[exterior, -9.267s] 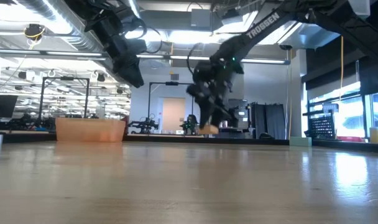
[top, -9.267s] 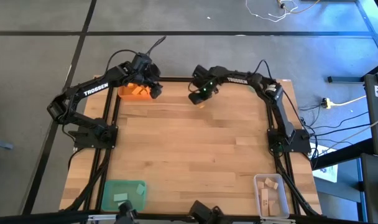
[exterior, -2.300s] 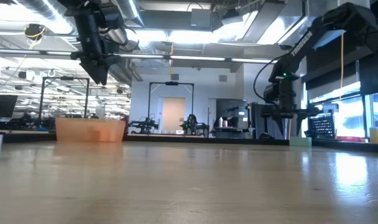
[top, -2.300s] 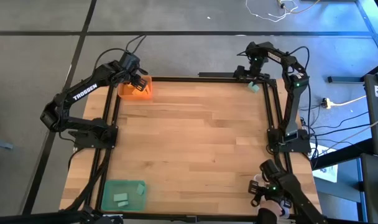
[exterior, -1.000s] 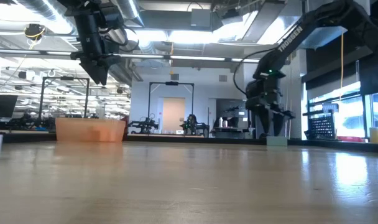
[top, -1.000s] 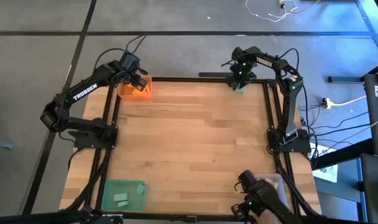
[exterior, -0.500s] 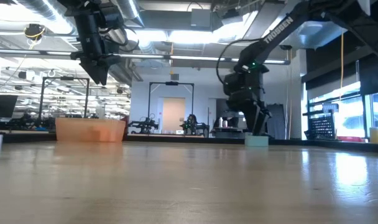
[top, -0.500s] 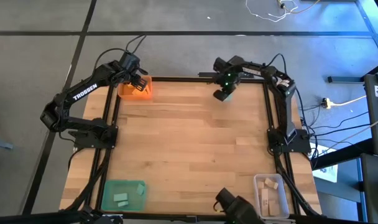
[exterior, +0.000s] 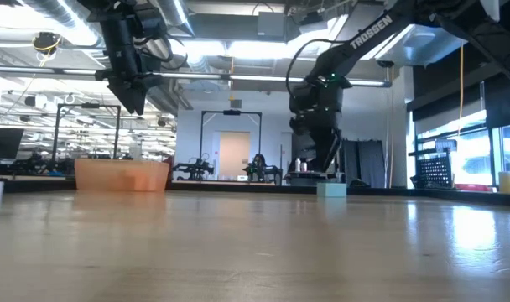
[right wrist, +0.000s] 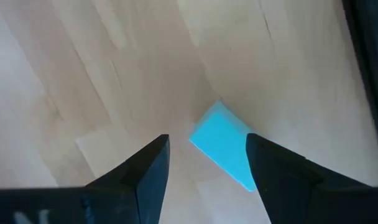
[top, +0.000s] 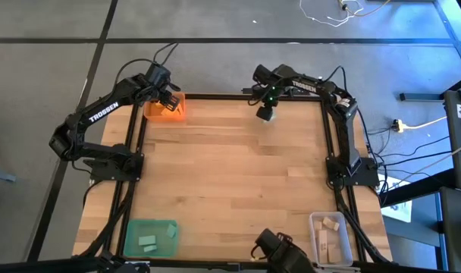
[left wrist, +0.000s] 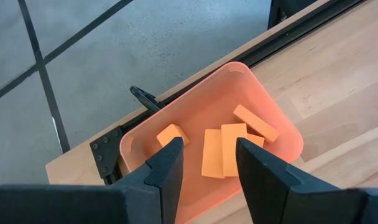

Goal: Sort & place blocks by color
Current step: Put the blue block into the blue bin

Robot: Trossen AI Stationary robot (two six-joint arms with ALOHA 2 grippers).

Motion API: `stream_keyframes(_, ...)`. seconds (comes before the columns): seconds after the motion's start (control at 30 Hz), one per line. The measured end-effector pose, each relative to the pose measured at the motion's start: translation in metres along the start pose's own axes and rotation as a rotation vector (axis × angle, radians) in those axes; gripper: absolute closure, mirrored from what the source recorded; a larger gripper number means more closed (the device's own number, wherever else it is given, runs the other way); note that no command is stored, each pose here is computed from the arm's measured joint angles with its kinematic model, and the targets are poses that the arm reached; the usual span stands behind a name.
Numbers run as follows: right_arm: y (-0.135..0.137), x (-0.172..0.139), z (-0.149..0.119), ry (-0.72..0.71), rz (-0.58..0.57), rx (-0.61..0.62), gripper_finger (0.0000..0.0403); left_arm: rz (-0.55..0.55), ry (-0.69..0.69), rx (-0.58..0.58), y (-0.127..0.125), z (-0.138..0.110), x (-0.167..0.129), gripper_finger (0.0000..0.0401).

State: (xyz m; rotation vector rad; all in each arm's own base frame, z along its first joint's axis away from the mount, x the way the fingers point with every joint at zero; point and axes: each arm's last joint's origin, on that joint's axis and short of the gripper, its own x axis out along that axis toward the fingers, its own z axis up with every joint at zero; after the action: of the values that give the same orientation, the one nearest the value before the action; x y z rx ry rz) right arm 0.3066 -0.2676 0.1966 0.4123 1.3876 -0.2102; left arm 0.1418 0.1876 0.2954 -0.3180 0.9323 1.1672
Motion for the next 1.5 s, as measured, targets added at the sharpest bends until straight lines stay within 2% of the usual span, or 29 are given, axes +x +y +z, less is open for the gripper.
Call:
stream_keyframes(0.3, -0.001, -0.001, -0.001, 0.014, -0.022, -0.324, 0.0189, 0.000, 0.000, 0.000, 0.000, 0.000, 0.000, 0.0263)
stream_keyframes(0.5, -0.003, 0.011, -0.003, 0.001, -0.031, -0.539, 0.0189, 0.000, 0.000, 0.000, 0.000, 0.000, 0.000, 0.0263)
stream_keyframes(0.8, -0.005, 0.018, -0.006, 0.030, -0.072, -0.636, 0.0189, 0.000, 0.000, 0.000, 0.000, 0.000, 0.000, 0.0263)
stream_keyframes(1.13, -0.004, 0.018, -0.008, 0.044, -0.059, -0.657, 0.0189, 0.000, 0.000, 0.000, 0.000, 0.000, 0.000, 0.0263)
stream_keyframes(1.37, -0.003, 0.038, -0.019, 0.074, -0.030, -0.686, 0.0189, -0.001, 0.000, 0.000, 0.000, 0.000, 0.000, 0.0263)
stream_keyframes(1.5, -0.005, 0.051, -0.021, 0.042, -0.075, -0.696, 0.0189, -0.003, 0.000, 0.000, 0.000, 0.000, 0.000, 0.0263)
